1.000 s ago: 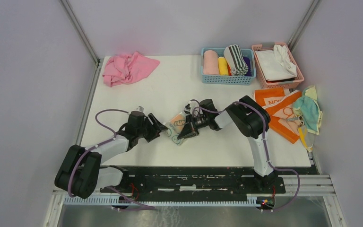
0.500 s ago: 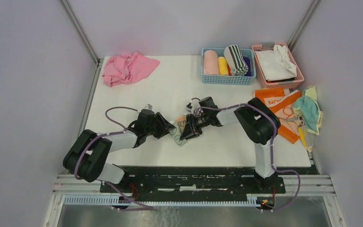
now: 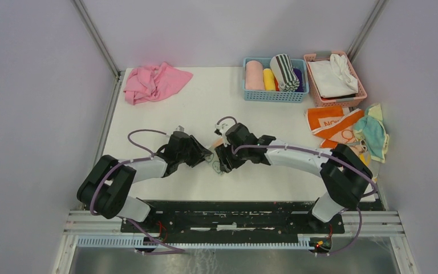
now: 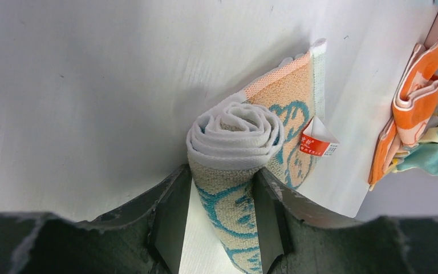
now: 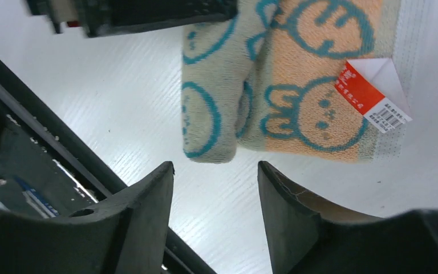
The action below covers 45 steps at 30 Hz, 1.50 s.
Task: Roll the towels
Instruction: Roll the towel at the center of the board.
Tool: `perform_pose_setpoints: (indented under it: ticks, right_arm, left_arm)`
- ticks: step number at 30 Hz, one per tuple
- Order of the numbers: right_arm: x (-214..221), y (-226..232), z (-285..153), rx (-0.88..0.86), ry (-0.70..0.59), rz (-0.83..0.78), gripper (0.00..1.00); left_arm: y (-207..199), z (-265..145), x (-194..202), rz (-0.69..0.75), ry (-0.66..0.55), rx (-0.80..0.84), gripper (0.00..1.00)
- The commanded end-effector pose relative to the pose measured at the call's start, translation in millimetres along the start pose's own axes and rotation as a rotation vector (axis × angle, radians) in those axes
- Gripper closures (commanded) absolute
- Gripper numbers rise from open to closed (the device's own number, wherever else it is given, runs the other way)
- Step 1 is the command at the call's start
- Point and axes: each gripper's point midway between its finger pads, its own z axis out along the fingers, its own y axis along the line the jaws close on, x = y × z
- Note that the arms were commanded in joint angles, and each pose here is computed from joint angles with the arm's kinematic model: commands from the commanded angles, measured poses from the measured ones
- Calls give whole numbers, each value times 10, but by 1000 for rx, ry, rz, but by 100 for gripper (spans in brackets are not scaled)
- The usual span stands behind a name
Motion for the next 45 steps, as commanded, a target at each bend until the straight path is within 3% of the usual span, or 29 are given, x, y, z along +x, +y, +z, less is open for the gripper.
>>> perform_pose_setpoints:
  ticks: [1,9,14,19,23,28,33,35,42,45]
  right_arm:
    - [-334,27,-200,229,-160,-233,35]
    - [-452,402,-38,327,-253,-499,32]
    - [-338,501,227,403,-220,-613,34]
    - [-189,273,385,504,-149,-632,38]
    - [-12,147,442,525,-88,-648,43]
    - [182,74,491,501,-23,-646,61]
    - [336,176,526,330,52,-597,84]
    - [333,265,494,241,64,-555,99]
    - [278,760,370,-325,94,-241,100]
    - [180,784,354,-467,87,-85,100]
  left_arm:
    - [749,-68,210,-9,37,-288,48]
    - [741,-76,215,-19,36,-291,48]
    - [730,-79,218,-17,34,-290,48]
    - [760,-87,246,-13,39,-298,48]
    - [778,-96,257,-13,41,-299,49]
    - [789,-130,298,-9,60,-299,48]
    - [752,-269,248,-5,25,-280,47]
    - [757,-338,228,-4,7,-278,46]
    - [575,-632,35,7,-96,-211,31]
    - [436,-759,-38,12,-136,-148,22]
